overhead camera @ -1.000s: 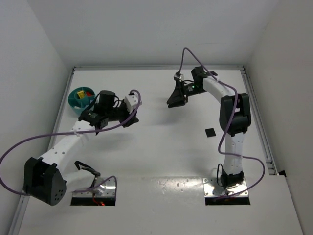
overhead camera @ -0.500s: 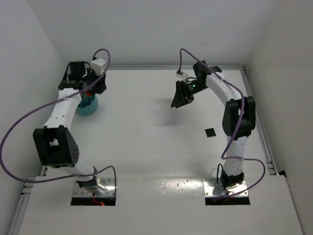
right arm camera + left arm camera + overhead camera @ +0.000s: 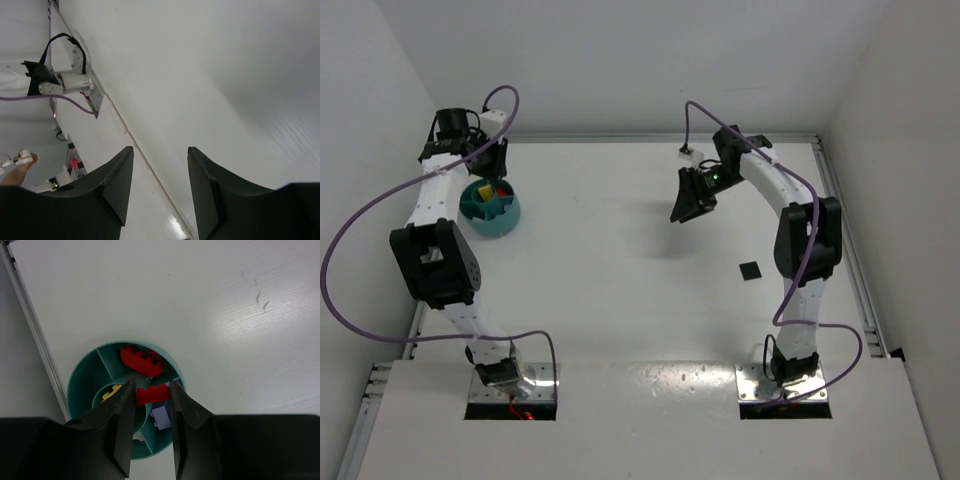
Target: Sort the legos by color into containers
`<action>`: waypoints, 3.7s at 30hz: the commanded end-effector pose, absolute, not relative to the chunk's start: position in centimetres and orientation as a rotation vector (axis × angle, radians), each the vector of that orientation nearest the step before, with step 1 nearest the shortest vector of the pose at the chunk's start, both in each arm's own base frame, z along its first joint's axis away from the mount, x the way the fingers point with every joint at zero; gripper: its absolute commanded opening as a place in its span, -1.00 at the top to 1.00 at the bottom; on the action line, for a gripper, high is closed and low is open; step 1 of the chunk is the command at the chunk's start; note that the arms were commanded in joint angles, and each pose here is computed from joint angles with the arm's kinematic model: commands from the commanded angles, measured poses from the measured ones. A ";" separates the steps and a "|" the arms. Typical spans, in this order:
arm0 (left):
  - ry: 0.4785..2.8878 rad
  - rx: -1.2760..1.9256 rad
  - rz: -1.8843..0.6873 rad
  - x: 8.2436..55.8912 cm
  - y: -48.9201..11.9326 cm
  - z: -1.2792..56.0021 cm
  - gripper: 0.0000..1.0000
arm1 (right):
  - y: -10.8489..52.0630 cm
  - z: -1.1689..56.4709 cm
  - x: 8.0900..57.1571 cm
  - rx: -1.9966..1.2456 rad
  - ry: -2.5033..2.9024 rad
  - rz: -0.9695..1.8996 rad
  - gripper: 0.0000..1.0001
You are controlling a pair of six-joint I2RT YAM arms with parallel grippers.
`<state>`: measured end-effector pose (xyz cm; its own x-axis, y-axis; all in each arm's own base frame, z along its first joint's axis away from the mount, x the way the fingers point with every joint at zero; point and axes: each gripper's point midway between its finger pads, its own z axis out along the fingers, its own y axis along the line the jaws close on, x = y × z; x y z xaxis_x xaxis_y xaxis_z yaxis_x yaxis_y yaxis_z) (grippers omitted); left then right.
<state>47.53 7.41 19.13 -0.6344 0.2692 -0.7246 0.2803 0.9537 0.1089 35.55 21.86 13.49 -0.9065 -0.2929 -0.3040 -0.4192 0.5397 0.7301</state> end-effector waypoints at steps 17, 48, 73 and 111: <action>2.358 0.386 0.057 49.1 9.7 16.5 0.79 | 21.9 14.3 35.6 -0.668 2.591 1.272 -0.15; 2.399 0.390 0.104 49.8 10.8 14.4 0.16 | 22.1 14.3 35.7 -0.694 2.587 1.244 -0.24; 1.981 0.714 -0.535 39.6 -8.2 25.7 -0.51 | -3.1 10.5 32.0 -0.685 2.763 -0.376 -0.10; 1.888 0.712 -0.549 36.3 -11.1 24.1 -0.99 | -11.8 -0.9 27.3 -0.453 3.130 -0.168 -0.08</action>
<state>35.95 -11.70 22.90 -0.3660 0.2385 -0.8995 0.6832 0.7252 -0.0857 26.78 -11.42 -0.61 -0.9588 -0.2759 0.0673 -0.2815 0.9546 -0.0977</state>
